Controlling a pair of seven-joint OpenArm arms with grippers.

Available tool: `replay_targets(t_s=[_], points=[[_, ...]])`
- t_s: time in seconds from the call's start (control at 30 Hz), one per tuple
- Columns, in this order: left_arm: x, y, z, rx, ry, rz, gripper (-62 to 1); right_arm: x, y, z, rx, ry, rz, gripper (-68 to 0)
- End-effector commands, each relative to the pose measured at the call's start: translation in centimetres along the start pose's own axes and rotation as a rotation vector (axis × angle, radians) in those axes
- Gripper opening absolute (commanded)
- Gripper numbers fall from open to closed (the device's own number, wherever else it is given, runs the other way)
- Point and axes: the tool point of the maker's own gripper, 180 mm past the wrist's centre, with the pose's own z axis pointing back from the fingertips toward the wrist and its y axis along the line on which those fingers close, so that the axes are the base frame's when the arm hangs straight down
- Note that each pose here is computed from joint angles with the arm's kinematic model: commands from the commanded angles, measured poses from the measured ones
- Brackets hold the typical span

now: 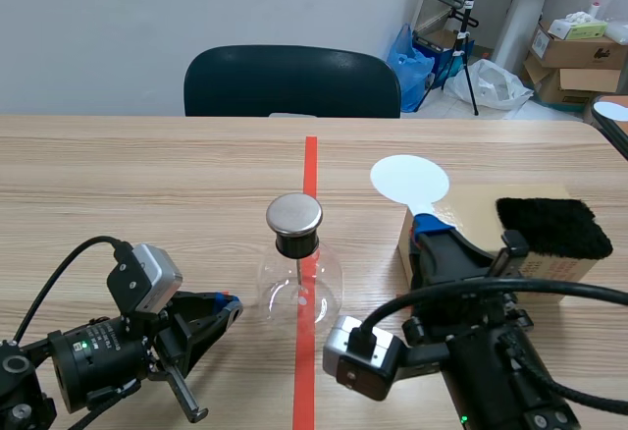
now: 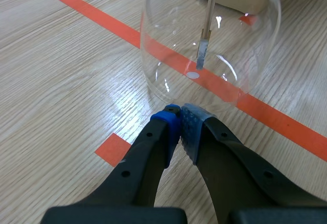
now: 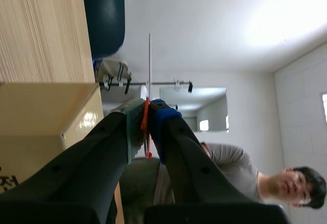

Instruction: Do the electroscope experiment

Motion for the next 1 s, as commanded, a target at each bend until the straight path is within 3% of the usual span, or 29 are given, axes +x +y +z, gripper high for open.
replay_targets(t_s=[0.0, 0.23, 0.47, 0.7, 0.97], points=[[0.9, 0.0, 0.0, -0.004, -0.032, -0.004, -58.1, 0.1, -1.0, -0.6, -0.039, -0.031, 0.012, -66.5], [0.9, 0.0, 0.0, -0.004, -0.032, -0.004, -58.1, 3.2, -1.0, -0.2, -0.038, -0.205, 0.016, -66.5], [0.9, 0.0, 0.0, -0.004, -0.032, -0.004, -58.1, 5.4, -0.9, 0.4, -0.037, -0.334, 0.018, -66.5], [0.9, 0.0, 0.0, -0.004, -0.032, -0.004, -58.1, 6.7, -0.9, 0.9, -0.036, -0.409, 0.019, -66.5], [0.9, 0.0, 0.0, -0.004, -0.032, -0.004, -58.1, 6.9, -0.9, 1.0, -0.036, -0.419, 0.02, -66.5]])
